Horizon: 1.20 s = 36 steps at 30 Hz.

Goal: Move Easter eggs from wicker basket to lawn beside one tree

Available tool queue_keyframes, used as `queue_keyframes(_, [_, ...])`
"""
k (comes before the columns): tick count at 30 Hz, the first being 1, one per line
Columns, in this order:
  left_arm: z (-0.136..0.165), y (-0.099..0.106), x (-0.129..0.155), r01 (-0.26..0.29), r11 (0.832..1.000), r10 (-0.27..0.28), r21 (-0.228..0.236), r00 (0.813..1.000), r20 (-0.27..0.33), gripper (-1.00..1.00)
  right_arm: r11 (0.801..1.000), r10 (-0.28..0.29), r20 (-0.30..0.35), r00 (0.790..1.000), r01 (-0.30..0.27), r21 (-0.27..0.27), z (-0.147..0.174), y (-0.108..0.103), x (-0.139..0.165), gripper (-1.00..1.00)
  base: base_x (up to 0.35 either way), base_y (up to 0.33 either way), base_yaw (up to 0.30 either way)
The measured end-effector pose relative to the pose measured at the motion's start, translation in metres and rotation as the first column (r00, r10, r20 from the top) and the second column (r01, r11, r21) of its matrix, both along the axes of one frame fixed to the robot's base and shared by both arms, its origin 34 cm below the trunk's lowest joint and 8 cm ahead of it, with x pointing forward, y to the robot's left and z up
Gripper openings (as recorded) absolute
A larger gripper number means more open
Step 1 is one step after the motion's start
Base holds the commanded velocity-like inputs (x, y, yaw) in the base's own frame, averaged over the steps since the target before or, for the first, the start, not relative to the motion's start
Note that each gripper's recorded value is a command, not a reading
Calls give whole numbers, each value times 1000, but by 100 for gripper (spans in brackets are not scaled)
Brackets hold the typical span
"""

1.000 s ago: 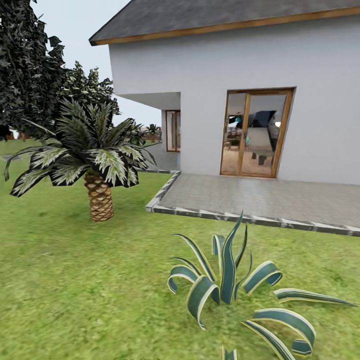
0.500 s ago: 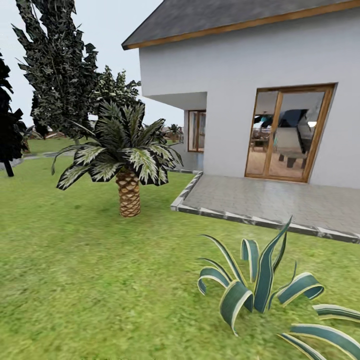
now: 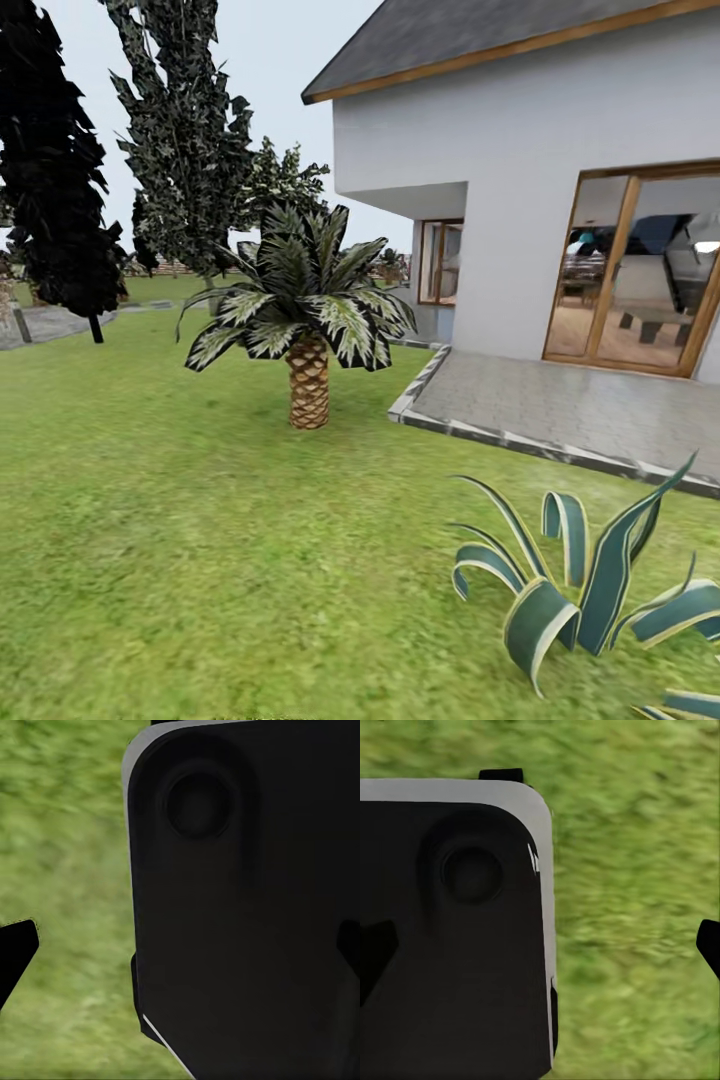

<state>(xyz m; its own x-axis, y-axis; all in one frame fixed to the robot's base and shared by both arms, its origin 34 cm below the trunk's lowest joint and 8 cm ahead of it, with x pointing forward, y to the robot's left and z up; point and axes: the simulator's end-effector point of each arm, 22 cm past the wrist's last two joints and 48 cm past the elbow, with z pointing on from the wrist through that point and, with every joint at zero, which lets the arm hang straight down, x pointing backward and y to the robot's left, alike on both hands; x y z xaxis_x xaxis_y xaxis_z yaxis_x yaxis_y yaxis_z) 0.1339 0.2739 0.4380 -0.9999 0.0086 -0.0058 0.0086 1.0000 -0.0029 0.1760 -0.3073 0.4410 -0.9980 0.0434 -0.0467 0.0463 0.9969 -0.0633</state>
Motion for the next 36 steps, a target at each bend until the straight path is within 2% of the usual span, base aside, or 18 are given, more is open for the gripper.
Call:
queue_keyframes(15, [0,-1,-2,-4,1000,4,-2,1000,-3,100,1000,0,-5,1000,0,-1,0,0,-2,100,15,50,248])
queue_keyframes(36, [0,0,-6,-11,1000,11,0,1000,-16,100,1000,0,-17,1000,0,-1,0,0,-7,100,321,0,248])
